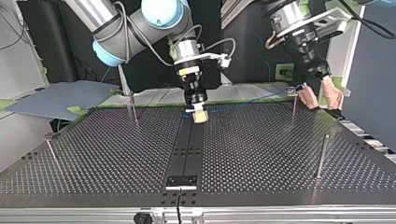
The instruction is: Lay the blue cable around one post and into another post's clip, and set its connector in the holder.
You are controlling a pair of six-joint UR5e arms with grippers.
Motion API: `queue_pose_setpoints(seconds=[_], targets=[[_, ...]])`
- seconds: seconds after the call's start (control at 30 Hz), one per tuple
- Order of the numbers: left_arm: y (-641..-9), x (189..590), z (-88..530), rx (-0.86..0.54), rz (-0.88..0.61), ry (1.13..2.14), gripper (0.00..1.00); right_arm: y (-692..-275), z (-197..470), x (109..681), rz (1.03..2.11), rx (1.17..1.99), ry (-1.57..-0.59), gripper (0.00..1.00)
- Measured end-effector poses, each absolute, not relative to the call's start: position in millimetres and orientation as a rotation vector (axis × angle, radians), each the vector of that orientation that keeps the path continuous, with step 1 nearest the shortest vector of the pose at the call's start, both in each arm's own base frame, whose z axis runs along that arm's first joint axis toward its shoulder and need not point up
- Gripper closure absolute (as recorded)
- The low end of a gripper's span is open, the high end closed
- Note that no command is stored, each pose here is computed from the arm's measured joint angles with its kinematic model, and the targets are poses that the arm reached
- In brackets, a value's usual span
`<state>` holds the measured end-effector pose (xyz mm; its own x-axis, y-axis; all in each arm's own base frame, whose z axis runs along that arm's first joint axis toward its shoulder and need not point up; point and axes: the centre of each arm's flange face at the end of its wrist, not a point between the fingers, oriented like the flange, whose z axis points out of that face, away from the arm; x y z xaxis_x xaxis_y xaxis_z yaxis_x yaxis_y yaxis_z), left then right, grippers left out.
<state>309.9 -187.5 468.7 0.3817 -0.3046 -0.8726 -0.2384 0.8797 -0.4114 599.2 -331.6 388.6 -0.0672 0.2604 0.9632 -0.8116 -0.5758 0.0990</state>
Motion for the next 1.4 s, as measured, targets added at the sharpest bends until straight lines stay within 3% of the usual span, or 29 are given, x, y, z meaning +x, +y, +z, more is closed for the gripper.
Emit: queue_pose_setpoints(seconds=[0.27, 1.07, 1.4], targets=[[-168, 312, 499, -0.543, -0.081, 1.15, 0.0, -322, 401, 613, 1.792, 1.409, -0.598, 1.0], [-114, 409, 480, -0.523, -0.072, 1.175, 0.0, -313, 414, 635, 1.841, 1.406, -0.548, 1.0], [-83, 439, 493, -0.537, -0.125, 1.097, 0.0, -320, 413, 645, 1.836, 1.407, -0.539, 1.0]])
